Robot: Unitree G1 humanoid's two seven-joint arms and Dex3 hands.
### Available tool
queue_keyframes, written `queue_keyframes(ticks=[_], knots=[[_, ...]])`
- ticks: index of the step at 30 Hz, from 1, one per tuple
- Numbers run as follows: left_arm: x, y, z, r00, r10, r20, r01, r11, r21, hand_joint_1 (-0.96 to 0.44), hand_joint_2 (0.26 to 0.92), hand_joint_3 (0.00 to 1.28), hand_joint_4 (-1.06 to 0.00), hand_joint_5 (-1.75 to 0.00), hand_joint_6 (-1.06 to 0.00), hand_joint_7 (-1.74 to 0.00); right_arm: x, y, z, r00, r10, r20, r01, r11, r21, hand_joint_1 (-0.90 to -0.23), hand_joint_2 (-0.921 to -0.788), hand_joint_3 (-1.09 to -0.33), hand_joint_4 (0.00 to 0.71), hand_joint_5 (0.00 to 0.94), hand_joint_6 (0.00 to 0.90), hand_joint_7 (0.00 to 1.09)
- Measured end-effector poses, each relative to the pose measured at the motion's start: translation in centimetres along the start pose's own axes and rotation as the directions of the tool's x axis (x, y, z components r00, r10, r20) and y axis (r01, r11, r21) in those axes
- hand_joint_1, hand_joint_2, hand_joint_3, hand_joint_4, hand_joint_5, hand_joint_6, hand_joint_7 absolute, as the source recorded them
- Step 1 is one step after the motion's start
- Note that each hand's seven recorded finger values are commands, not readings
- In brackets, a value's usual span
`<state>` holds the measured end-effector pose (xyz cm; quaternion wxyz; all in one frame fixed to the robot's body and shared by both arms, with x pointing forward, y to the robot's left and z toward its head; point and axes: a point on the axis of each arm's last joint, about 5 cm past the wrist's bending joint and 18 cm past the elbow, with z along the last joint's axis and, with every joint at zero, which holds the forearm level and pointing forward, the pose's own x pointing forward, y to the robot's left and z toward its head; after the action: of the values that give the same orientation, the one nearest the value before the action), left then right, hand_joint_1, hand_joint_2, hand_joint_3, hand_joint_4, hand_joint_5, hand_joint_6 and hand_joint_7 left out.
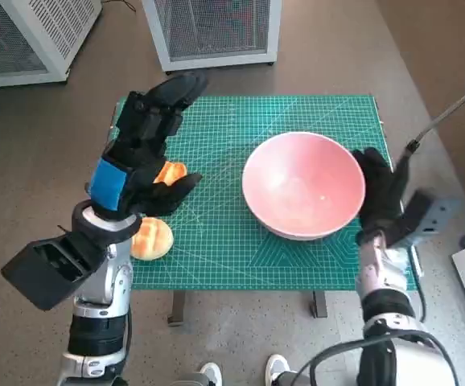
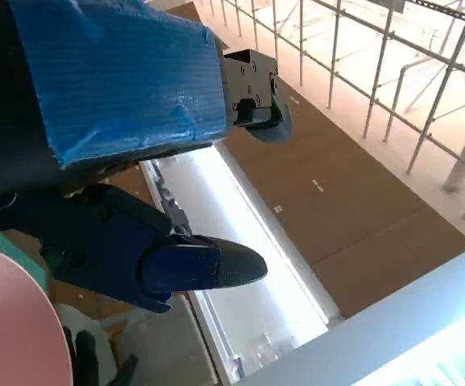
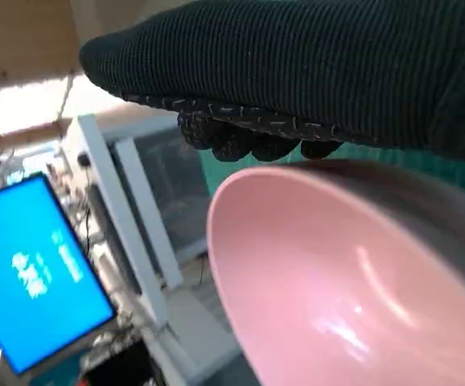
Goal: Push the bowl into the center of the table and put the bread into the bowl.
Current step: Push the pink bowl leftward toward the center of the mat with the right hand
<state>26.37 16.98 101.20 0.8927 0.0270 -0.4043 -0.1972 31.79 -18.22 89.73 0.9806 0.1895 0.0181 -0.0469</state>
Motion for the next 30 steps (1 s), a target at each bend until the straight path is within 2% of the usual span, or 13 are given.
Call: queue_keyframes(ticks=[15,23,30], knots=[[-1.2,0.5,0.0,0.999,0.024,-0.032,-0.023,1.000,0.021,-0.54,0.921,0.31,-0.14,-0.20,0.00,-0.59,1.08,3.5,0.7,0.995,0.100,0.006,-0.100,0.995,0.026,-0.347,-0.920,-0.555,0.258,0.001,0.187,0.32],[-1.6,0.8,0.0,0.998,0.046,-0.043,-0.045,0.999,0.029,-0.53,0.921,0.30,-0.17,-0.14,-0.01,-0.56,1.14,5.1,0.4,0.988,0.153,-0.022,-0.154,0.988,-0.006,-0.375,-0.920,-0.525,0.287,0.009,0.209,0.31],[-1.9,0.9,0.1,0.997,0.054,-0.046,-0.052,0.998,0.036,-0.53,0.921,0.30,-0.18,-0.11,-0.01,-0.55,1.14,5.6,0.2,0.983,0.177,-0.048,-0.179,0.983,-0.046,-0.371,-0.921,-0.526,0.284,0.005,0.214,0.31]])
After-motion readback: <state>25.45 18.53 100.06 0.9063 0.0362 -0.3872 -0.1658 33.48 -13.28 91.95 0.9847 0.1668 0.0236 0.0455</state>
